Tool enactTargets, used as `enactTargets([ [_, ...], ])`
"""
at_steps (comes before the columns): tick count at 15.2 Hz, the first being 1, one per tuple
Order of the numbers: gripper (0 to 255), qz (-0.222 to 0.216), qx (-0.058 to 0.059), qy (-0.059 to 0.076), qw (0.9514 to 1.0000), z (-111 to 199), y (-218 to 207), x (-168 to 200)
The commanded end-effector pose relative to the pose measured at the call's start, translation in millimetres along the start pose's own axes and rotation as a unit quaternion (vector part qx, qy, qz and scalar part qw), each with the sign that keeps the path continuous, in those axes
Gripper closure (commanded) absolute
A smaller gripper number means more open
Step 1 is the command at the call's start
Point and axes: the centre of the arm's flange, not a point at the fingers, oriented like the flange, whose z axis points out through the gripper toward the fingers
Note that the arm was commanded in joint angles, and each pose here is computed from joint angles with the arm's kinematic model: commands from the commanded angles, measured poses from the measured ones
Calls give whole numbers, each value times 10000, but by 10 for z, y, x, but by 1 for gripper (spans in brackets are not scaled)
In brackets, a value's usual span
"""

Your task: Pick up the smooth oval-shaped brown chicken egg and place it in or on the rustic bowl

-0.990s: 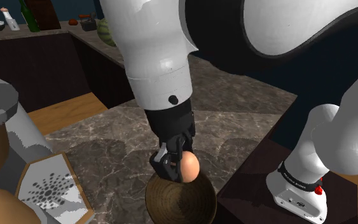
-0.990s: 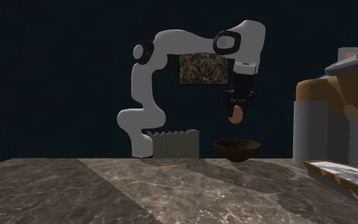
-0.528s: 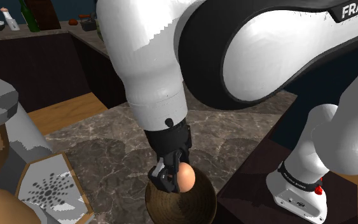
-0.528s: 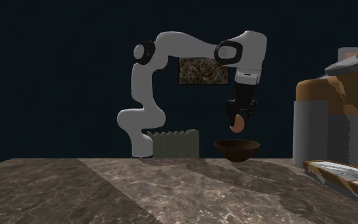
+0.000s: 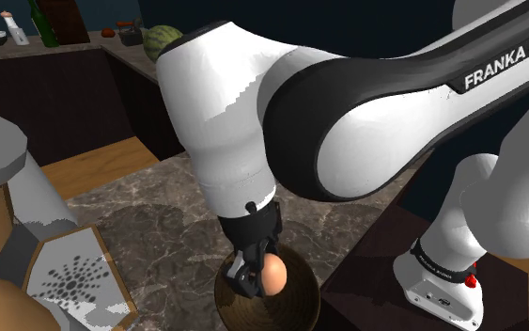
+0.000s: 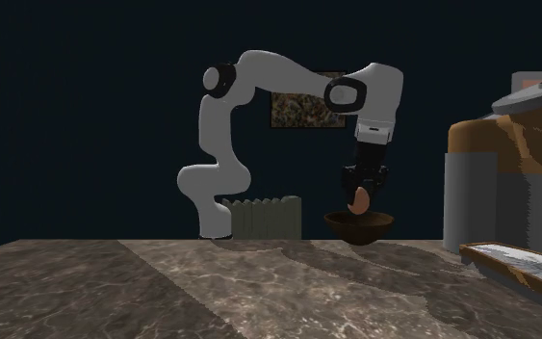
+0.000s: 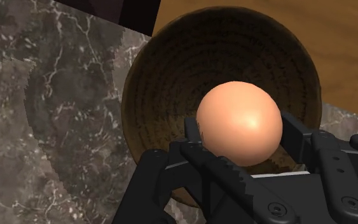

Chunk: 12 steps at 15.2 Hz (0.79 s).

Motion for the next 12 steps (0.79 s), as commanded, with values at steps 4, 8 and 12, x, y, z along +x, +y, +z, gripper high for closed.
enactTargets([
  [4,255,0,1,2,10000,17,1,10],
  [8,0,0,1,2,10000,17,1,10],
  [12,0,0,1,2,10000,17,1,10],
])
